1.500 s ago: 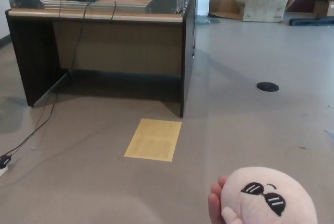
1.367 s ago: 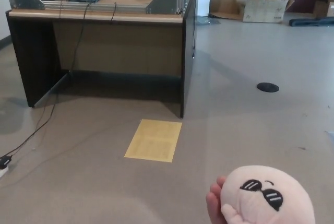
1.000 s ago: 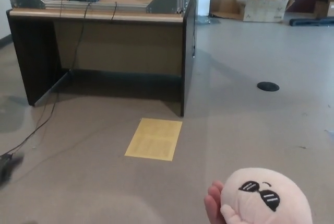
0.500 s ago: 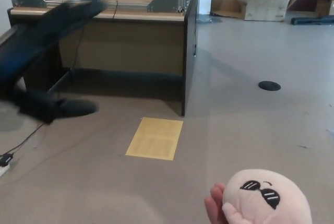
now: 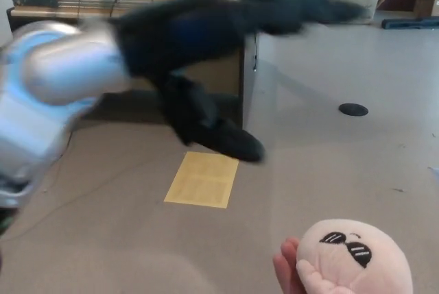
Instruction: The robot extends its left hand to pick up an emotional support dumpling from the palm of a person and brings its hand down by its side. Then it extends its arm again to hand the dumpling back to the person.
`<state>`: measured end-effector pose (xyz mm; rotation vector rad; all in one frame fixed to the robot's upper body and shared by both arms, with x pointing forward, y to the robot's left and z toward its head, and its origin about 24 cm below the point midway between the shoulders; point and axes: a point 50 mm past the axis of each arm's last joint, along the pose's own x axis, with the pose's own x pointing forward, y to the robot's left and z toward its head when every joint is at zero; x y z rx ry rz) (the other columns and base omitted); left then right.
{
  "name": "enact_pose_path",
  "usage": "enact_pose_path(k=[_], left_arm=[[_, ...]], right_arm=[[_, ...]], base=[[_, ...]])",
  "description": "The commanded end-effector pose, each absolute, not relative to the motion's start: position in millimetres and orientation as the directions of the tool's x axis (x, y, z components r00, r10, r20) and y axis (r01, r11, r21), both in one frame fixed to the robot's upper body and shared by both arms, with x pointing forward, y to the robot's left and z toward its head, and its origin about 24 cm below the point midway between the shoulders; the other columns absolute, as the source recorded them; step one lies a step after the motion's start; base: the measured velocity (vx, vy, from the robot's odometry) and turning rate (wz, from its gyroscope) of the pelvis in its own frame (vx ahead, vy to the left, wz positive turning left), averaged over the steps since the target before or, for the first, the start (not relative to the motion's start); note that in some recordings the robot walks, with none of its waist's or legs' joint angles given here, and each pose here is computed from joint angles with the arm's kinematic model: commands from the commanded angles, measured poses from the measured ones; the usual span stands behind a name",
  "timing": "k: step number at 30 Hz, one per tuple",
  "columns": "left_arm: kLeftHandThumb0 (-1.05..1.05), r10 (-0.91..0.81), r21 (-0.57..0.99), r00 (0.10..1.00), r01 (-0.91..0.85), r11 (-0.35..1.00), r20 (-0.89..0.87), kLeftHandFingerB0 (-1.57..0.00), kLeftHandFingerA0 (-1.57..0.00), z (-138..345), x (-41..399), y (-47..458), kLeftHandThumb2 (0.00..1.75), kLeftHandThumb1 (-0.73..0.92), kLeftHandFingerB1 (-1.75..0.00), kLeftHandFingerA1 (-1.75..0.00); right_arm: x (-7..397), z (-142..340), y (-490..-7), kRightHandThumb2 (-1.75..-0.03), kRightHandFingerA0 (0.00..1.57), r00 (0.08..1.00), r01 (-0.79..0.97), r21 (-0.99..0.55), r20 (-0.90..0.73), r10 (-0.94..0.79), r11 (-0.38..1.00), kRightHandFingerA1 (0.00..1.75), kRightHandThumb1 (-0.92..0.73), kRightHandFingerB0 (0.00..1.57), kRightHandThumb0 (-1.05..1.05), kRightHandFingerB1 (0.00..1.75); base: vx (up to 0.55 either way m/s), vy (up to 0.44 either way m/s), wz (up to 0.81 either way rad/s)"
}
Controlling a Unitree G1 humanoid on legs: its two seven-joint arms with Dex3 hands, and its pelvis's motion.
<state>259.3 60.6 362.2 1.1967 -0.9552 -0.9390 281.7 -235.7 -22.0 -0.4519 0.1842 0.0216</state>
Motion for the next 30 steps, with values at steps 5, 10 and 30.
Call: enact_pose_path(k=[5,10,30], left_arm=[[-1.05,-0.864,0.899,0.262,0.212,-0.384,-0.43,0.0,0.0,318.1,240.7,-4.3,0.85,0.41,0.0,-0.02],[-1.05,-0.837,0.871,0.256,0.243,-0.428,-0.483,0.0,0.0,302.9,238.5,-9.5,0.65,0.56,0.0,0.0],[-1.05,-0.762,0.808,0.273,0.247,-0.534,-0.587,0.0,0.0,296.5,230.6,-9.9,0.67,0.64,0.0,0.0]], right_arm=[[274.2,-19.4,-252.3,-0.6,0.64,0.986,-0.101,-0.466,-0.165,0.025,0.879,0.47,-0.67,0.51,-0.53,0.39],[269.3,-23.4,-252.7,-0.6,0.64,0.984,-0.113,-0.468,-0.175,0.033,0.876,0.47,-0.67,0.51,-0.53,0.39],[267.4,-26.8,-251.9,-0.6,0.64,0.983,-0.117,-0.463,-0.179,0.037,0.879,0.47,-0.67,0.51,-0.53,0.39]], base=[[0.0,0.0,0.0],[0.0,0.0,0.0],[0.0,0.0,0.0]])
